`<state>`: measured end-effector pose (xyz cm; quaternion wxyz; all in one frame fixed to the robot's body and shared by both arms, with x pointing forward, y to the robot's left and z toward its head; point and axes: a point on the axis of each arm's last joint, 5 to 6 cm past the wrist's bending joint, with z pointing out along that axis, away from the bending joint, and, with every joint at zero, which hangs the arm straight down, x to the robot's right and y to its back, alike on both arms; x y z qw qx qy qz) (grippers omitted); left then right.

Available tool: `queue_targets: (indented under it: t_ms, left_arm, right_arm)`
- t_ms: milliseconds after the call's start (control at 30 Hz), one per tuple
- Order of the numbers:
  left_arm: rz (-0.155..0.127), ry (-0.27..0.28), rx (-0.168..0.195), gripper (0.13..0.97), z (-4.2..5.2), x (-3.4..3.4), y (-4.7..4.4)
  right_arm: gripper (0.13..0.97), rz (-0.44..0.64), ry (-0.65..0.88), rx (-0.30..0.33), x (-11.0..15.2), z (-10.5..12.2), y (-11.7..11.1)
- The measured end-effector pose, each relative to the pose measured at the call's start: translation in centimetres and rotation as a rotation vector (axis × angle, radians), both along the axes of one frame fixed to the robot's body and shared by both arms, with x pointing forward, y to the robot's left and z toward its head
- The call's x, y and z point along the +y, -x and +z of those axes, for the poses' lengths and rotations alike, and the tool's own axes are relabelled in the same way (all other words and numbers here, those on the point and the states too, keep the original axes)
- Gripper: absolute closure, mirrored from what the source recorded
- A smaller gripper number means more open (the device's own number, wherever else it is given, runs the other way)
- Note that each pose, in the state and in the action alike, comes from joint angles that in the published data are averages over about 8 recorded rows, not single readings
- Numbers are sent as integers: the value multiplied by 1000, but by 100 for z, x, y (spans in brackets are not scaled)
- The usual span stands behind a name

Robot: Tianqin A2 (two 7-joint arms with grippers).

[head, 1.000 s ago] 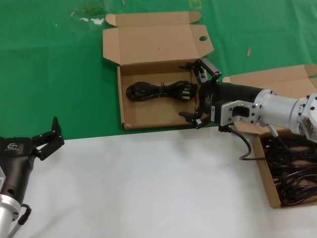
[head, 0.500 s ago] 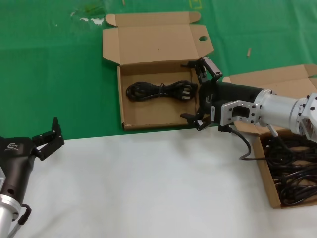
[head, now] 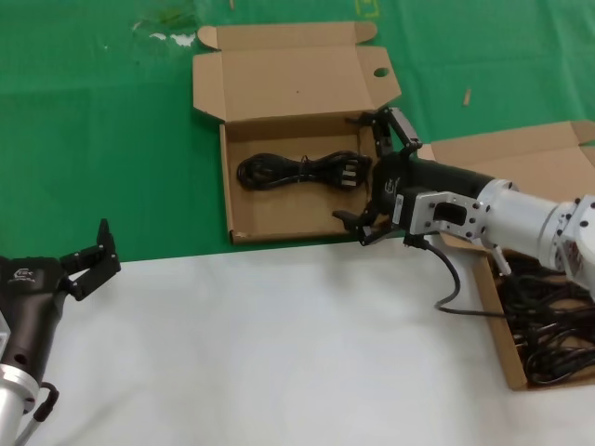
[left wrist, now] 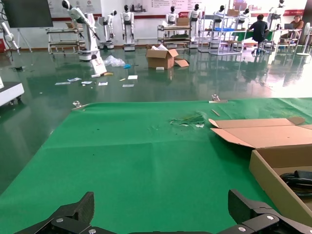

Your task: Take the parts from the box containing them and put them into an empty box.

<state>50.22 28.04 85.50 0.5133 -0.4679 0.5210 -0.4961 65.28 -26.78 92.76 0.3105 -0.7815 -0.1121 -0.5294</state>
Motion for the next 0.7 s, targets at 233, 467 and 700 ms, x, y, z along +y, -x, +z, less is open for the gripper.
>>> queue_targets:
  t_ms: [233, 467, 700]
  left_arm:
    - [0, 0, 0, 132, 0, 0, 0]
    - [0, 0, 0, 132, 0, 0, 0]
    - [0, 0, 0, 132, 0, 0, 0]
  right_arm:
    - [130, -61, -114, 21, 37, -103, 112]
    - [130, -127, -233, 43, 63, -203, 237]
    - [130, -194, -351, 66, 75, -295, 368]
